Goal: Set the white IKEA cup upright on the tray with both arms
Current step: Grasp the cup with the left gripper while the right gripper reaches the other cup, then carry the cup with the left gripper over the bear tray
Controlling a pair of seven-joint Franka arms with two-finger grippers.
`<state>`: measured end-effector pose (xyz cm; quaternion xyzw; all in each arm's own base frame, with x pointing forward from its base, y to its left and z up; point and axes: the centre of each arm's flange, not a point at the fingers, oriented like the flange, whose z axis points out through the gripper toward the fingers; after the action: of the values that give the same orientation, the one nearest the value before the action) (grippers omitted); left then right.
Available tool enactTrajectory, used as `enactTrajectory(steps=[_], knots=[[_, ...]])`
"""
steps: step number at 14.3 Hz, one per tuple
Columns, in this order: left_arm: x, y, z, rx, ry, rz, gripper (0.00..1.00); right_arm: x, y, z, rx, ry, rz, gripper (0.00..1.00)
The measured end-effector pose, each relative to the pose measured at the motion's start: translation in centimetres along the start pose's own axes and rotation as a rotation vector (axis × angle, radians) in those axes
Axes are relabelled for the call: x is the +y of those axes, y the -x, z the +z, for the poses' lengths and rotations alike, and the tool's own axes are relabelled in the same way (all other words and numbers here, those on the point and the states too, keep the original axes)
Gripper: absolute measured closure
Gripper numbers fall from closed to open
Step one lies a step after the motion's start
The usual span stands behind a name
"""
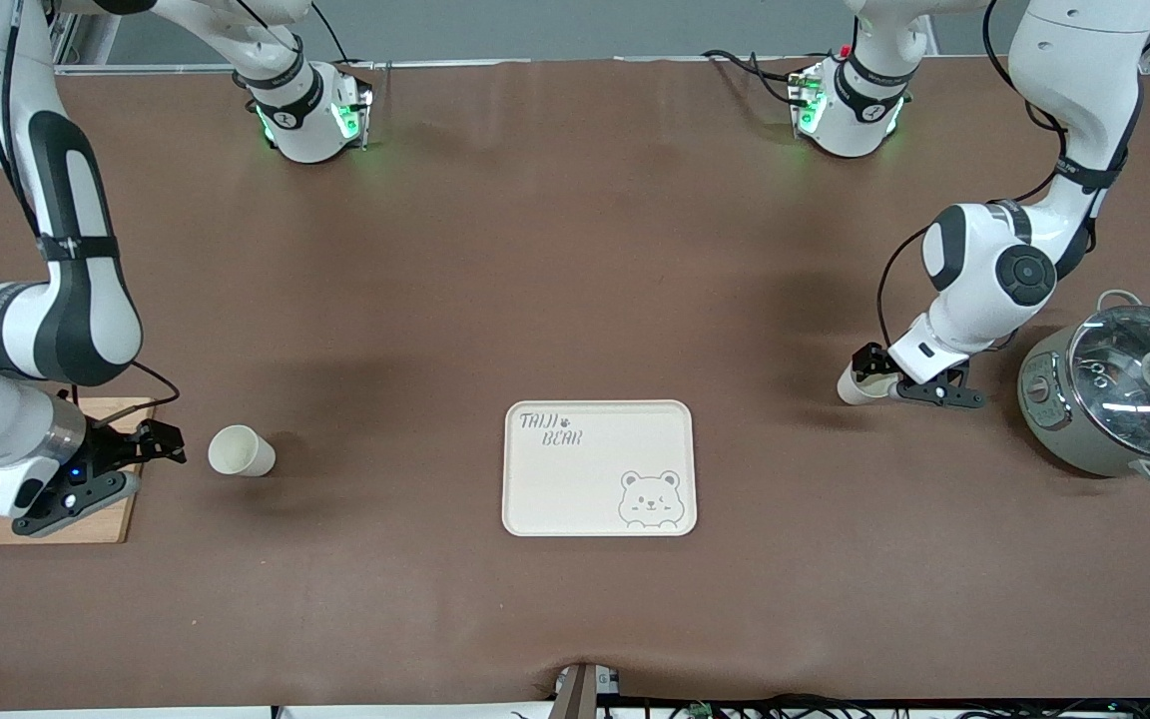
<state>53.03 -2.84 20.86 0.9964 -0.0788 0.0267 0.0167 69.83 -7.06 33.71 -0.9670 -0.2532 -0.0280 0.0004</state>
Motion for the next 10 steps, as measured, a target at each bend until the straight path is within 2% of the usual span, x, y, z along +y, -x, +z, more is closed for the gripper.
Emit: enactTrajectory(steps=[7, 8, 10], knots=[[0.0, 0.0, 0.0, 0.002, 0.000, 0.000, 0.89, -1.9, 0.9, 5.5, 0.009, -0.012, -0.038, 0.00], [0.1, 0.0, -0.2, 0.006, 0.000, 0.003, 0.96, -2.3, 0.9, 5.9, 0.005, -0.018, -0.042, 0.00], [0.2, -0.4, -0.6, 0.016, -0.001, 0.000, 0.96, -2.5, 0.9, 6.1, 0.004, -0.022, -0.047, 0.00]])
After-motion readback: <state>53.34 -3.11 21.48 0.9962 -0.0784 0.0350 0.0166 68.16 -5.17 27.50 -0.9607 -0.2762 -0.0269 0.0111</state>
